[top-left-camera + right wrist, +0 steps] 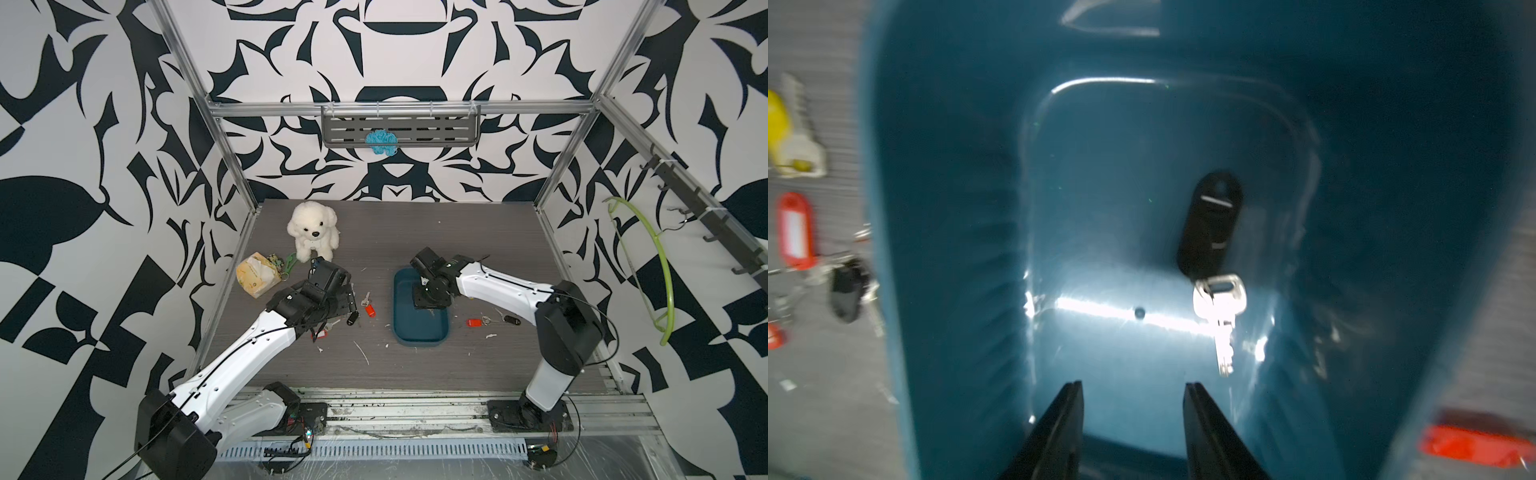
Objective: Take the keys out of the storage box
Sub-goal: Pick up the key from the storage box.
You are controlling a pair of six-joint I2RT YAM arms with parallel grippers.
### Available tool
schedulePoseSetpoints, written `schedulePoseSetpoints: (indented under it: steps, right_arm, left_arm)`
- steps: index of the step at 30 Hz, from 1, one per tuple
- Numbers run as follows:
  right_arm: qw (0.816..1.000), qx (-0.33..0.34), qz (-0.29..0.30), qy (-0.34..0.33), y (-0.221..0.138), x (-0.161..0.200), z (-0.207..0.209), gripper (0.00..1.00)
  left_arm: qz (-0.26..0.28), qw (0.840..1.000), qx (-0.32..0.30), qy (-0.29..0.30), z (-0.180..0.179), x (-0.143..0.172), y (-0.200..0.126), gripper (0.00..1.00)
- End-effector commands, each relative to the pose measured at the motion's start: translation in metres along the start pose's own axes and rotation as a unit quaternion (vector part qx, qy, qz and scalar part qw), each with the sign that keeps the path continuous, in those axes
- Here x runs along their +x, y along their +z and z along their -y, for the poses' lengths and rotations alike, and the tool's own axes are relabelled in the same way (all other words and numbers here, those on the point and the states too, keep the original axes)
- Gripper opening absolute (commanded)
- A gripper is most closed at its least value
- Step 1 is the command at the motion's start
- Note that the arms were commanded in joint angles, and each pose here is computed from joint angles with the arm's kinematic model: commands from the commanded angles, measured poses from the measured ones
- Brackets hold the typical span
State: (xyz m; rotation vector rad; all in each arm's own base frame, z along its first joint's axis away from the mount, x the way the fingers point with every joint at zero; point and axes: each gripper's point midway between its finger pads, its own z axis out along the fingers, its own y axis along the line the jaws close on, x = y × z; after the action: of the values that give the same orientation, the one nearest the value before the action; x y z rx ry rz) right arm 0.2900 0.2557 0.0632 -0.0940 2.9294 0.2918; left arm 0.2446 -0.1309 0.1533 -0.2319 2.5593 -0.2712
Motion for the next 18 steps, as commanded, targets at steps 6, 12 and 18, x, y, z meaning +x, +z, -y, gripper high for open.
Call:
schedulePoseSetpoints:
  steps: [6, 12, 18]
  right_arm:
    - [1.0, 0.015, 0.013, -0.002, -0.008, -0.021, 0.022, 0.45]
    - [1.0, 0.018, 0.001, 0.005, -0.004, -0.02, 0.038, 0.45]
    - [1.0, 0.011, -0.02, 0.0, 0.007, -0.015, 0.034, 0.47]
  left_arm:
    - [0.015, 1.0, -0.002, -0.007, -0.008, 0.004, 0.006, 0.82]
    - [-0.022, 1.0, -0.013, 0.001, -0.005, 0.012, 0.02, 0.82]
    - [-0.051, 0.998, -0.025, 0.007, -0.003, 0.02, 0.032, 0.82]
